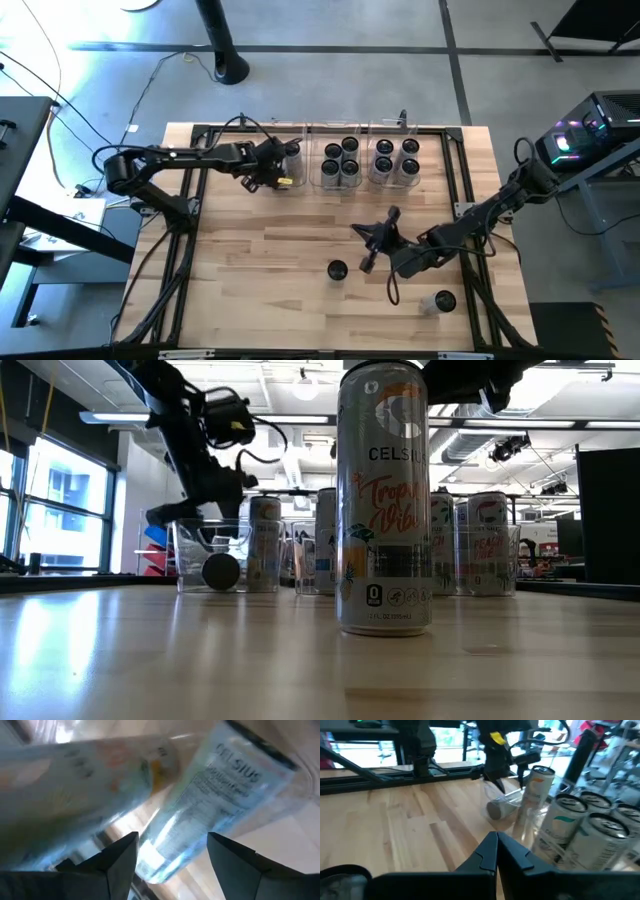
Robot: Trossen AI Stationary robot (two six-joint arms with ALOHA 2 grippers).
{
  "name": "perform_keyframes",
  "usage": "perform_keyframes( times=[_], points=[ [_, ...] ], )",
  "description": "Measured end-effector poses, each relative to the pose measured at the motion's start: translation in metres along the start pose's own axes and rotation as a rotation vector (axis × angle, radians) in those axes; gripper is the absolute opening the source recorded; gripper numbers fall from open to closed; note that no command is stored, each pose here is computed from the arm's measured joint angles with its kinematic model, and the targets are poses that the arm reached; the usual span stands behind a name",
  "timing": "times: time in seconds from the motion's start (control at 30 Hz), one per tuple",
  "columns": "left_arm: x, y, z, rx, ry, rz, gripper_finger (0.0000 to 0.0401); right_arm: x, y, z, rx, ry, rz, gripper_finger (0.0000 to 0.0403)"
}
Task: Sort soda cans
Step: Remove the white-yellow soda can from the left transparent bin
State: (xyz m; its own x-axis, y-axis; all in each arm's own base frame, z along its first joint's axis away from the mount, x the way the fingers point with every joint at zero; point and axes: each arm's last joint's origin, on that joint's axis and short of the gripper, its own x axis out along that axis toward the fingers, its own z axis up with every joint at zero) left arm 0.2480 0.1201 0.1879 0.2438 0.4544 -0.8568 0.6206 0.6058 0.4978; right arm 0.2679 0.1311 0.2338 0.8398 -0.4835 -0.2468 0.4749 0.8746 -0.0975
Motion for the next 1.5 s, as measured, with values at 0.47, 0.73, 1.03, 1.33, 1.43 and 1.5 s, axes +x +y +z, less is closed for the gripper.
perform_keyframes(
  times=[0.47,0.73,1.03,1.33,1.43,1.5],
  points=[
    [0.010,0.014,0.007,-0.051,0.030,-0.067,0.0230,0.003,0.000,0.002,0.023,0.007,0.049,0.0000],
    [-0.010,0.027,0.013,-0.077,0.043,-0.115,0.0230,0.003,0.000,0.002,0.022,0.008,0.048,0.0000],
    [0.009,0.021,0.012,-0.067,0.092,-0.217,0.0230,0.003,0.000,0.001,0.018,0.014,0.060,0.0000],
    [0.020,0.025,0.018,-0.025,0.089,-0.219,0.0233,0.004,-0.001,0.001,0.010,0.019,0.058,0.0000],
    [0.016,0.030,0.019,-0.035,0.102,-0.216,0.0244,0.004,0.000,0.001,0.011,0.022,0.062,0.0000],
    [0.010,0.035,0.021,-0.030,0.132,-0.204,0.0250,0.004,0.000,0.001,0.011,0.024,0.070,0.0000]
  ],
)
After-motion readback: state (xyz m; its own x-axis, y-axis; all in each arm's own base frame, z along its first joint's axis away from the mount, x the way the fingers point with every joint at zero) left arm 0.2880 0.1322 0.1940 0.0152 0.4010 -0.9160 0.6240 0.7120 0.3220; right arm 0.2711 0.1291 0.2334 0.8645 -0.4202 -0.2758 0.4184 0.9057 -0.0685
